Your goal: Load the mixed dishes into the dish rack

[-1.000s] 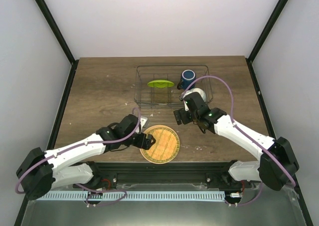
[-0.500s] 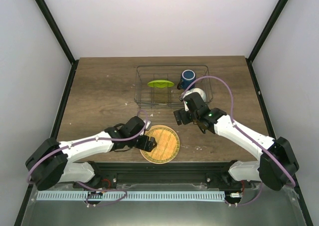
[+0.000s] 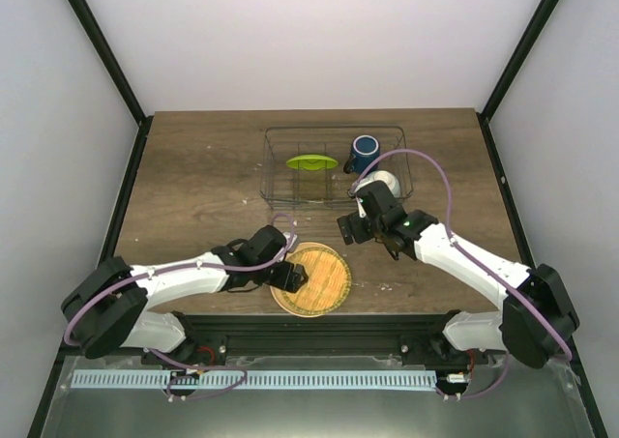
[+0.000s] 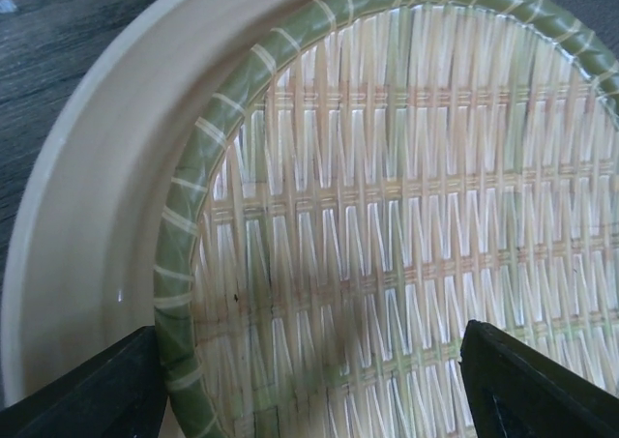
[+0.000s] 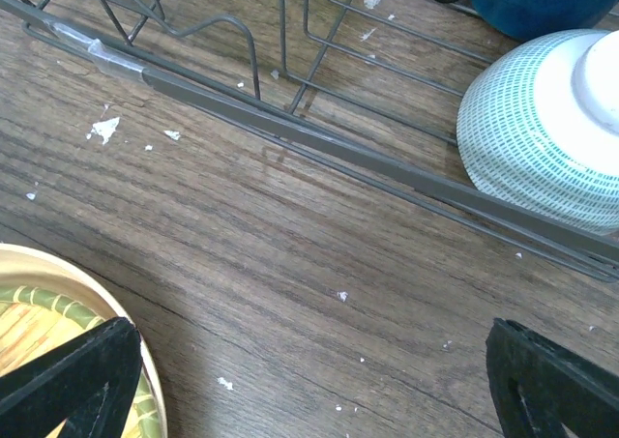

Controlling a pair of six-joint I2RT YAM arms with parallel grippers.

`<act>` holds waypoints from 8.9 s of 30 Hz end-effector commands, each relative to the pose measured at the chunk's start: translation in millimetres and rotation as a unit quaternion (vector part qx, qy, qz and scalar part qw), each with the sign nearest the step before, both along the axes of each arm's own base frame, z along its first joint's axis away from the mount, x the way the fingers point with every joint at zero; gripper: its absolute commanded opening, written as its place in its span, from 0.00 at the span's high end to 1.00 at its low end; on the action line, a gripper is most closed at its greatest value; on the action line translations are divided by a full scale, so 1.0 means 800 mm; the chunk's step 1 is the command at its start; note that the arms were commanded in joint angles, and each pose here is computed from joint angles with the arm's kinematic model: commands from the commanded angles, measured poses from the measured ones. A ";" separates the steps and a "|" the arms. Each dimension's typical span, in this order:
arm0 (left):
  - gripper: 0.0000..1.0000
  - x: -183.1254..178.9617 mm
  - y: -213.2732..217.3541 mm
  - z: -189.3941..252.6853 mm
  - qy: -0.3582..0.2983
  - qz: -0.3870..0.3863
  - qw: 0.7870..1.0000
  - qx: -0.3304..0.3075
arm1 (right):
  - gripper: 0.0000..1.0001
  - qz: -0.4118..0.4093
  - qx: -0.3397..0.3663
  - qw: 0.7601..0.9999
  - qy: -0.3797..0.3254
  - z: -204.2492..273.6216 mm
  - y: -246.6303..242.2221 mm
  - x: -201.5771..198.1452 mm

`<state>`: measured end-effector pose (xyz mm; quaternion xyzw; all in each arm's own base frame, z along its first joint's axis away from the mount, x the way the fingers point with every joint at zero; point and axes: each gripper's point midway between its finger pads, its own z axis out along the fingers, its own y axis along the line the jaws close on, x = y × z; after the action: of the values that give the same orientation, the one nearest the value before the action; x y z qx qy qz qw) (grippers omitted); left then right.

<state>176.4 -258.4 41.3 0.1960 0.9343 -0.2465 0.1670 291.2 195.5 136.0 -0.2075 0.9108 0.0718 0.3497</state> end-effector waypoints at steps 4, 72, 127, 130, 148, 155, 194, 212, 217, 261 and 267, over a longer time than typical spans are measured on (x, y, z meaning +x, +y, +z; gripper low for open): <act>0.28 -0.014 0.007 -0.032 0.028 -0.009 0.999 0.021 | 0.02 0.000 -0.015 1.000 0.002 -0.009 -0.003 0.001; 1.00 -0.022 0.005 0.253 -0.226 -0.067 0.945 -0.228 | 0.11 0.398 0.379 0.831 -0.084 0.044 0.117 -0.158; 0.00 0.049 0.224 0.237 -0.322 0.319 0.889 0.064 | 0.99 0.248 -0.167 0.848 -0.439 0.236 0.079 0.095; 0.00 0.050 0.224 0.230 -0.315 0.319 0.891 0.072 | 0.99 0.264 -0.198 0.848 -0.415 0.214 0.082 0.103; 0.00 0.061 0.222 0.210 -0.299 0.314 0.898 0.071 | 0.99 0.287 -0.341 0.833 -0.328 0.097 0.092 0.152; 0.00 0.064 0.222 0.206 -0.298 0.312 0.899 0.075 | 0.99 0.298 -0.365 0.817 -0.332 0.090 0.102 0.161; 0.00 0.041 0.126 0.097 -0.151 0.167 0.974 0.017 | 0.30 0.169 -0.186 0.906 -0.341 0.221 0.084 0.086; 0.00 0.023 0.078 0.030 -0.081 0.106 0.991 0.018 | 0.22 0.038 0.100 0.993 -0.045 0.089 0.047 -0.034; 0.02 0.019 0.052 0.009 -0.066 0.075 0.994 0.047 | 0.24 0.011 0.098 0.995 -0.009 0.063 0.036 -0.044; 1.00 0.052 0.076 0.204 -0.251 0.127 0.959 -0.042 | 0.73 0.149 0.249 0.956 0.040 0.060 0.095 -0.082; 0.86 0.064 0.084 0.201 -0.262 0.142 0.954 -0.023 | 0.97 0.159 0.248 0.955 0.034 0.067 0.098 -0.081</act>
<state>213.7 -191.2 180.8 0.1384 0.8869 -0.1766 0.4038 227.5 272.4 185.9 -0.2398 0.8351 0.3571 0.3430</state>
